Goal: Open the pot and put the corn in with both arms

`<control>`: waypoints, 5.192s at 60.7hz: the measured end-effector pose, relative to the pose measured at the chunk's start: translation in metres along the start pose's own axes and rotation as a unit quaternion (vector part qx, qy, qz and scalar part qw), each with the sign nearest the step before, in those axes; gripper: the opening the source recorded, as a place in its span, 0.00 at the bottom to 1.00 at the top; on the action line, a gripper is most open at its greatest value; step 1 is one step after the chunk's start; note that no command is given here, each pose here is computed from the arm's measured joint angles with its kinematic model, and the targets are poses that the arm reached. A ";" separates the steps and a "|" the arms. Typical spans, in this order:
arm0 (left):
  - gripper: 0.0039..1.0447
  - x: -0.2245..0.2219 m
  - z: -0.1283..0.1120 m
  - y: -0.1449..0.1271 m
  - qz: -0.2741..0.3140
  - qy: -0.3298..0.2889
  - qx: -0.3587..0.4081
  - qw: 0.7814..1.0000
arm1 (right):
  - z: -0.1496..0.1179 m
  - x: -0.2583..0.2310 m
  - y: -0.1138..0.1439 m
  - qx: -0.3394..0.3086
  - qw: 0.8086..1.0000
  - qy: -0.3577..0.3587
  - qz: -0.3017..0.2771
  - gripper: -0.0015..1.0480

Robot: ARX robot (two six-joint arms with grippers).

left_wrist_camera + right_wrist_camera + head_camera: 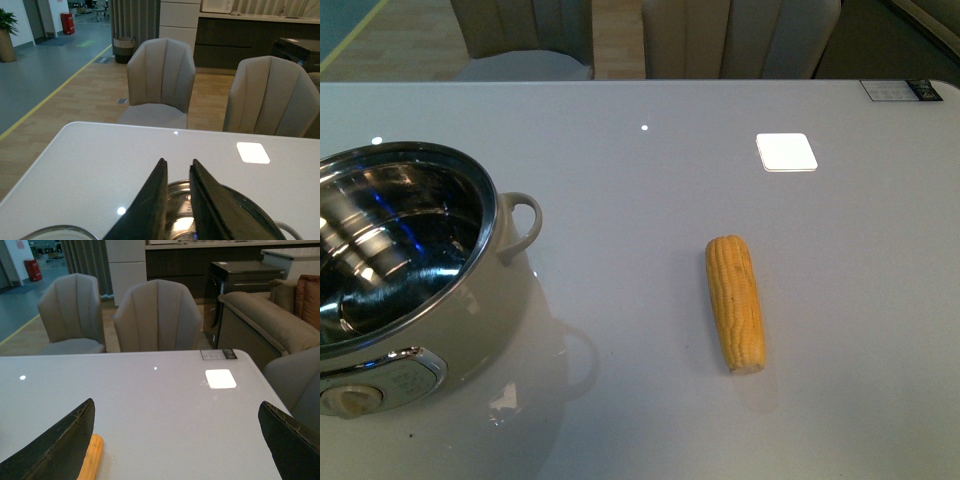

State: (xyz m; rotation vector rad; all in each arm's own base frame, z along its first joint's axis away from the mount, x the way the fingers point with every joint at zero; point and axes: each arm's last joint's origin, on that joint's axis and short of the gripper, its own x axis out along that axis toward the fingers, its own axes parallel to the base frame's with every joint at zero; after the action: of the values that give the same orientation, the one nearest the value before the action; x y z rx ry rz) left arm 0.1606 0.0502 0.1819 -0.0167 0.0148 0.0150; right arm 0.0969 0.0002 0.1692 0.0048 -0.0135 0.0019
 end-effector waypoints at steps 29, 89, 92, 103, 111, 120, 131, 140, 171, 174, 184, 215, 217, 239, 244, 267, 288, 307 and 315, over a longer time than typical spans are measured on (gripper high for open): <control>0.03 -0.027 -0.016 -0.033 -0.003 -0.004 0.003 1.000 | 0.000 0.000 0.000 0.000 1.000 0.000 0.000 0.92; 0.03 -0.064 -0.016 -0.049 -0.006 -0.011 0.004 1.000 | 0.000 0.000 0.000 0.000 1.000 0.000 -0.001 0.92; 0.03 -0.064 -0.016 -0.049 -0.006 -0.011 0.004 1.000 | 0.000 0.000 0.000 0.000 1.000 0.000 -0.001 0.92; 0.17 -0.064 -0.016 -0.049 -0.006 -0.012 0.004 1.000 | 0.000 0.000 0.000 0.000 1.000 0.000 -0.001 0.92; 0.39 -0.064 -0.016 -0.049 -0.006 -0.012 0.004 1.000 | 0.000 0.000 0.000 0.000 1.000 0.000 -0.001 0.92; 0.65 -0.064 -0.016 -0.049 -0.006 -0.011 0.004 1.000 | 0.000 0.000 0.000 0.000 1.000 0.000 -0.001 0.92; 0.95 -0.064 -0.016 -0.049 -0.006 -0.011 0.004 1.000 | -0.001 0.003 0.000 0.053 0.980 0.187 -0.048 0.92; 0.94 -0.064 -0.016 -0.049 -0.006 -0.011 0.005 1.000 | -0.014 0.018 0.004 0.094 0.940 0.324 -0.061 0.92; 0.94 -0.064 -0.016 -0.049 -0.006 -0.011 0.006 1.000 | -0.057 0.126 0.070 0.040 0.916 0.396 0.044 0.92; 0.94 -0.064 -0.016 -0.049 -0.006 -0.011 0.006 1.000 | -0.063 0.132 0.075 0.034 0.914 0.402 0.051 0.92; 0.94 -0.064 -0.016 -0.049 -0.006 -0.011 0.006 1.000 | -0.088 0.153 0.095 0.018 0.904 0.421 0.075 0.92; 0.94 -0.064 -0.016 -0.049 -0.006 -0.011 0.006 1.000 | -0.138 0.186 0.120 -0.019 0.883 0.457 0.104 0.92; 0.94 -0.064 -0.016 -0.049 -0.006 -0.011 0.006 1.000 | -0.140 0.189 0.121 -0.021 0.883 0.458 0.105 0.92; 0.94 -0.064 -0.016 -0.049 -0.006 -0.011 0.006 1.000 | -0.167 0.206 0.130 -0.043 0.871 0.473 0.126 0.92; 0.94 -0.064 -0.016 -0.049 -0.006 -0.011 0.006 1.000 | -0.172 0.211 0.132 -0.048 0.870 0.474 0.131 0.92; 0.94 -0.064 -0.016 -0.049 -0.006 -0.011 0.006 1.000 | -0.193 0.223 0.137 -0.071 0.862 0.483 0.138 0.89; 0.94 -0.064 -0.016 -0.049 -0.006 -0.011 0.006 1.000 | -0.198 0.225 0.144 -0.082 0.860 0.482 0.146 0.45; 0.94 -0.064 -0.016 -0.049 -0.006 -0.011 0.006 1.000 | -0.189 0.213 0.143 -0.069 0.850 0.494 0.169 0.26; 0.94 -0.064 -0.016 -0.049 -0.006 -0.011 0.006 1.000 | -0.160 0.209 0.143 -0.043 0.856 0.481 0.183 0.22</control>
State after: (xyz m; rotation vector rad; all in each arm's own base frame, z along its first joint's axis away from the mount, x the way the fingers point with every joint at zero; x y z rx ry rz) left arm 0.0972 0.0002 0.1677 -0.0055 -0.0082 0.0026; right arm 0.3078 0.1442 0.0124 -0.0887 0.9967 0.3885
